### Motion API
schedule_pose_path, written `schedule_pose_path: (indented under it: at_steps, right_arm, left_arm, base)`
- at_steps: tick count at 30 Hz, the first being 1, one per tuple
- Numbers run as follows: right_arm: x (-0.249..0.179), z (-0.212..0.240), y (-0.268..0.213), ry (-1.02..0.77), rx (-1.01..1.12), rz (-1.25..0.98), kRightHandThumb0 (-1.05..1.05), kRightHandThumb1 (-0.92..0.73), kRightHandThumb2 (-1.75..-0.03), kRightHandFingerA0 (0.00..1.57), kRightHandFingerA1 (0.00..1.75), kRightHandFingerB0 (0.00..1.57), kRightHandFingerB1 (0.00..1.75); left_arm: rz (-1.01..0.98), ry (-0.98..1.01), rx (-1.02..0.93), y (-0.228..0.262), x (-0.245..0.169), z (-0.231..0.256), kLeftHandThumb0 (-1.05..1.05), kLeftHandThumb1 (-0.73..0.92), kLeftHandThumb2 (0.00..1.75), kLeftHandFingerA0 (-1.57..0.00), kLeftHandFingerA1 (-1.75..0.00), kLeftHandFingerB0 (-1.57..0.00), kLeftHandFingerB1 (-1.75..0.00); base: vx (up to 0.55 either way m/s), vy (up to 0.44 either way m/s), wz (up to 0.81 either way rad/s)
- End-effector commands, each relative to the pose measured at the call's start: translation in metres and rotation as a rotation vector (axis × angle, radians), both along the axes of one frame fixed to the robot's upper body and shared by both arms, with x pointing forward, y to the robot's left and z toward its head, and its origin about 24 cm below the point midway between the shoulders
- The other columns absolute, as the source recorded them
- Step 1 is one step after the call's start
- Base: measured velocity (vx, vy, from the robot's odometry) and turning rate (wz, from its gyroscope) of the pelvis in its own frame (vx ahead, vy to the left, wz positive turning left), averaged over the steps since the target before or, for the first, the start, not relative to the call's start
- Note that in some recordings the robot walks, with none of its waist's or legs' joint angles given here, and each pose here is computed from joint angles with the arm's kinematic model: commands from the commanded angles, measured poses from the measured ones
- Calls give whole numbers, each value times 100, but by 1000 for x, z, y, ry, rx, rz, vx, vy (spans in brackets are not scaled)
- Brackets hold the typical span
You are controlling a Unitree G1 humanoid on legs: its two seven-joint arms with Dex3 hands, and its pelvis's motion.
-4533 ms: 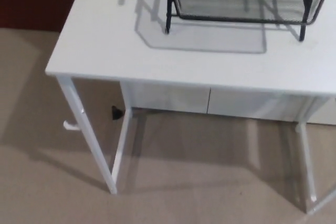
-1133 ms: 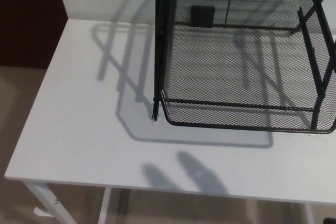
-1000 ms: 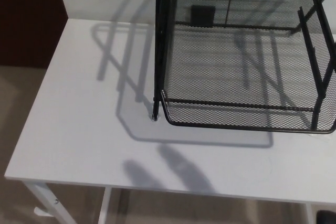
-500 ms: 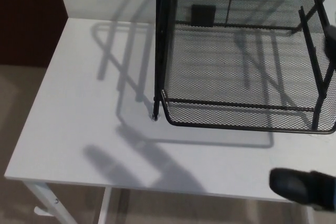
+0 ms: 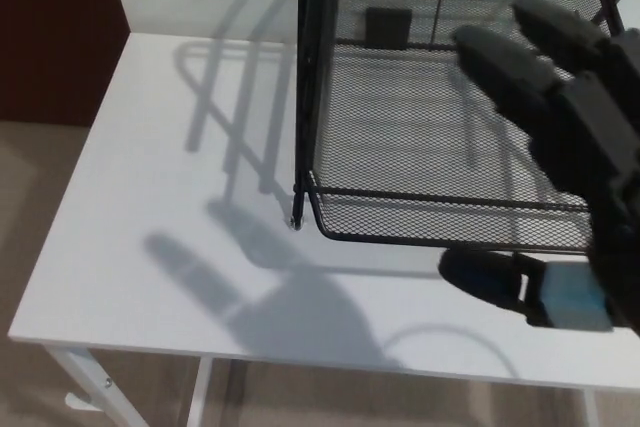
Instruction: The robot walks towards a file tray kept in the middle of a desk and uses its right hand to grab a tray and pulls it out towards itself
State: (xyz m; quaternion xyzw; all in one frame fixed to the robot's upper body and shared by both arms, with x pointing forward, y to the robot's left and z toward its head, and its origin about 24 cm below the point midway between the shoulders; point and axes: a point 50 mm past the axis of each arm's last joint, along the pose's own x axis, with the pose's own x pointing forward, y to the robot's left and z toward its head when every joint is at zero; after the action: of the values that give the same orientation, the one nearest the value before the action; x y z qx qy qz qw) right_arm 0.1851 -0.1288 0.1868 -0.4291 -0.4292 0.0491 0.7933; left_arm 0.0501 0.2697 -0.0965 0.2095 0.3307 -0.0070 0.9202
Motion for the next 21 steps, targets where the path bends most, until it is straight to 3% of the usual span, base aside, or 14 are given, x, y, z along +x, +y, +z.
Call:
schedule_pose_path:
  at_steps: [1,7,8,11,13,14,16,17,21]
  right_arm:
    - [66,-85,12,423,-770,-497,-47,-33,-63,1,38,10,39]
    - [69,-96,9,451,-790,-528,-43,-32,-63,1,36,11,38]
    - [69,-96,9,461,-791,-532,-38,-41,-54,0,38,12,30]
    - [68,-98,7,477,-783,-532,-39,-41,-53,0,38,12,30]
    - [68,-99,7,492,-777,-529,-42,-37,-63,0,31,9,34]
    - [67,-100,8,504,-782,-529,-40,-41,-53,0,33,10,30]
    - [66,-100,8,516,-786,-530,-40,-41,-53,0,33,11,29]
    - [65,-101,7,519,-803,-534,-50,-35,-69,0,33,9,35]
    - [64,-105,4,514,-828,-575,-53,-36,-68,2,34,5,31]
  left_arm:
    - [-97,28,92,11,0,11,-55,79,63,-39,-44,-28,-36]
    - [-103,20,102,9,3,14,-52,77,63,-41,-45,-29,-36]
    - [-103,18,101,9,4,14,-52,78,63,-40,-44,-29,-35]
    - [-106,15,104,10,4,14,-53,78,63,-40,-45,-29,-36]
    - [-107,15,109,12,5,13,-56,77,63,-40,-44,-29,-36]
    - [-108,14,107,12,5,14,-56,77,63,-40,-45,-29,-36]
    - [-111,18,107,13,5,13,-56,77,62,-41,-45,-29,-36]
    - [-114,16,107,12,4,13,-55,77,63,-42,-46,-29,-36]
    - [-114,21,114,11,3,12,-51,76,63,-42,-45,-29,-36]
  base:
    - [0,0,0]
    - [0,0,0]
    - [0,0,0]
    - [0,0,0]
    - [0,0,0]
    - [0,0,0]
    - [0,0,0]
    - [0,0,0]
    - [0,0,0]
